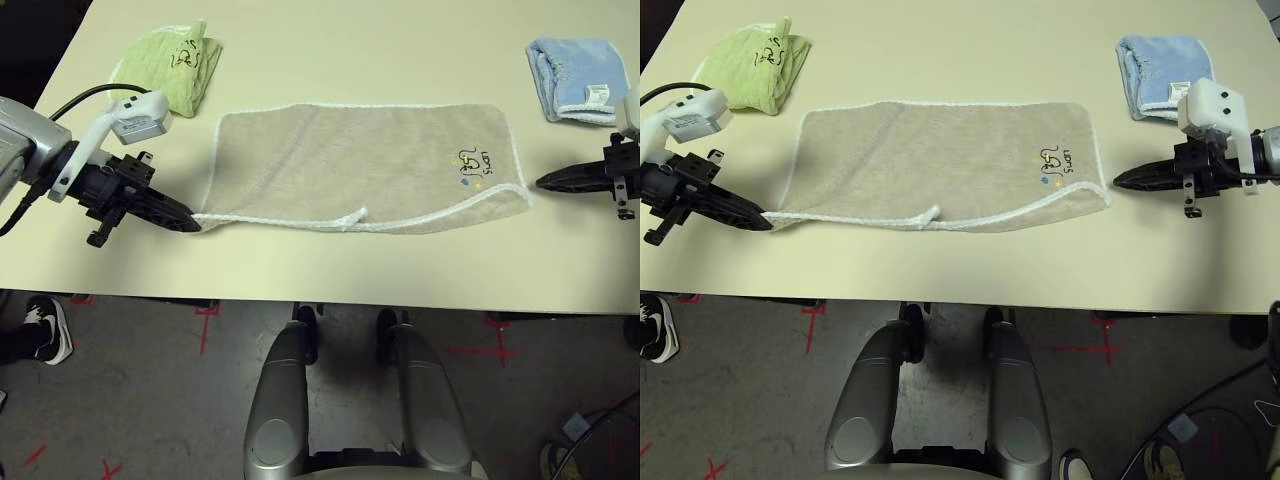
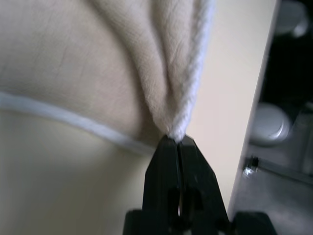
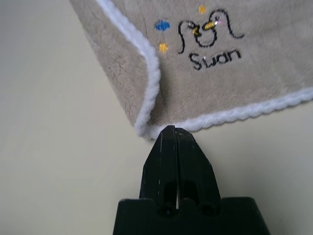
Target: Fold the towel and set it aside.
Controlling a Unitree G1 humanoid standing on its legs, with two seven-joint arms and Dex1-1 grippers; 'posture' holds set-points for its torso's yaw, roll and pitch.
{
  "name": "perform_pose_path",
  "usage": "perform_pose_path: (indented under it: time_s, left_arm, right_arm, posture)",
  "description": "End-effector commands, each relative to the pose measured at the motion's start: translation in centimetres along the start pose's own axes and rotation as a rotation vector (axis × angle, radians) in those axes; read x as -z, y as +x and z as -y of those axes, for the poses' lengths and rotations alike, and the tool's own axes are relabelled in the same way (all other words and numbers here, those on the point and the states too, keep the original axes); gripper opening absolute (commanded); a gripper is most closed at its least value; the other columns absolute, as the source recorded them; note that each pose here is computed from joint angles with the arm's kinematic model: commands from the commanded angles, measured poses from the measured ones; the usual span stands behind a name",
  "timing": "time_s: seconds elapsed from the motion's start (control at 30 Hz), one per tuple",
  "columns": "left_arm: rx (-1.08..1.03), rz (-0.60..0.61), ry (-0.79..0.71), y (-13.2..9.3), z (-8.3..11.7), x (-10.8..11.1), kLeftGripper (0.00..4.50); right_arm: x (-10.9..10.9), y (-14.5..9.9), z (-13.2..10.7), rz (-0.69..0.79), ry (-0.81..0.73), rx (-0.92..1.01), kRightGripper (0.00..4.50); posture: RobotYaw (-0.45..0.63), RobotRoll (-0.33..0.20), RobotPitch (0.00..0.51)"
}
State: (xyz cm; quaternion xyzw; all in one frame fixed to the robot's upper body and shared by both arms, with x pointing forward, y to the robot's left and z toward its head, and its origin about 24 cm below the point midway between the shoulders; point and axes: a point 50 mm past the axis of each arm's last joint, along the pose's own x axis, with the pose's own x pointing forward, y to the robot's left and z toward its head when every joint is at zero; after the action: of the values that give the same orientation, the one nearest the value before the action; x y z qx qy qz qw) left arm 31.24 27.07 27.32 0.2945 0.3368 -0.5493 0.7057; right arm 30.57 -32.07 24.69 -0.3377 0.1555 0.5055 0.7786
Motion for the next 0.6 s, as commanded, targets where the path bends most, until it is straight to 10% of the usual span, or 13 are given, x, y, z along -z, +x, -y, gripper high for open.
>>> perform_pose_path:
  time_s: [0.03, 0.23, 0.6]
  left_arm:
    - [-0.036, -0.026, 0.022, -0.7, -0.7, -0.4, 0.04]
    - [-0.017, -0.02, 0.033, -0.5, -0.6, -1.1, 0.04]
    - [0.031, -0.01, 0.03, 0.1, 0.1, -1.6, 0.0]
  right_arm:
    - [-0.6, -0.5, 0.2, 0.035, 0.008, 0.025, 0.0]
    - [-1.2, 0.8, -0.1, 0.129, 0.158, -0.016, 0.0]
    - [0.5, 3.8, -0.2, -0.049, 0.218, -0.032, 3.58]
  posture:
    - [0.04, 0.0, 0.394]
    - [0.04, 0.0, 0.392]
    - [0.04, 0.0, 0.391]
